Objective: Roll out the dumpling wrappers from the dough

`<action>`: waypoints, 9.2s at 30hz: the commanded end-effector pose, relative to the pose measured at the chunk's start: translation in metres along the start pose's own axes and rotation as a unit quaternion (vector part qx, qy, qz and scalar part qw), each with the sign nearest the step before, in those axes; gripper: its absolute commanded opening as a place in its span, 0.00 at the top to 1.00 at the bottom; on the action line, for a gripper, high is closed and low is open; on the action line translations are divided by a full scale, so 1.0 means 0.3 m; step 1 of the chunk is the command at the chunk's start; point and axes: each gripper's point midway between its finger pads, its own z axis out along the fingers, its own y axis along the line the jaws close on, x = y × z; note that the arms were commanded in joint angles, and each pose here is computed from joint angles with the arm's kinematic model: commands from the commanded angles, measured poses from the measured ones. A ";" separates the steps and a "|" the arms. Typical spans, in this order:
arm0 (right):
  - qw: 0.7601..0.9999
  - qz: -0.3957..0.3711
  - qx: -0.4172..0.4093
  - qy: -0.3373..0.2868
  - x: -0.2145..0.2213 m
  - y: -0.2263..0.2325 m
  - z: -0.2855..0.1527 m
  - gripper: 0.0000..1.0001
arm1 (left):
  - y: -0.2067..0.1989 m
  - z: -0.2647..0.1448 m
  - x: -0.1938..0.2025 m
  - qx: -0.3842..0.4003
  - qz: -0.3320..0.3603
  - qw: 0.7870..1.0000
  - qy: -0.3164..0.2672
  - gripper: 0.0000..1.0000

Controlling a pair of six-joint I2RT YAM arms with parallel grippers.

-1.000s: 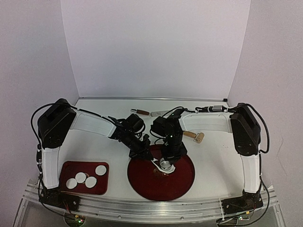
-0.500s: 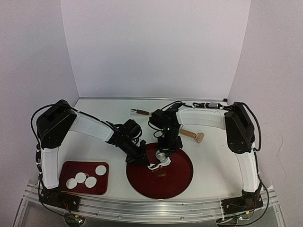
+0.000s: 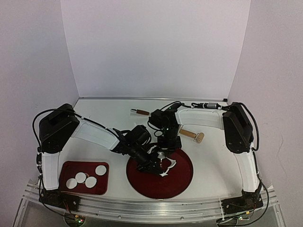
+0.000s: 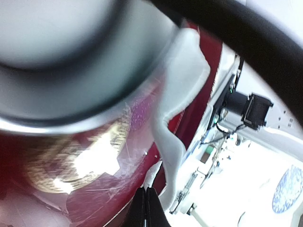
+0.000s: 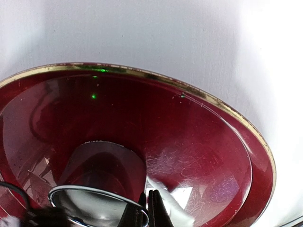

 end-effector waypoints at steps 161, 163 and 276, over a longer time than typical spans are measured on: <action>0.974 0.223 -0.026 -0.034 -0.151 -0.946 -0.160 0.45 | 0.233 -0.818 -1.143 0.101 -0.107 0.936 -0.320 0.73; 0.974 0.221 -0.029 -0.036 -0.155 -0.943 -0.166 0.44 | 0.230 -0.820 -1.146 0.102 -0.106 0.935 -0.323 0.81; 0.994 -0.011 -0.100 0.046 0.019 -0.242 0.110 1.00 | 0.242 -0.887 -0.004 -0.144 -0.160 0.845 -0.490 1.00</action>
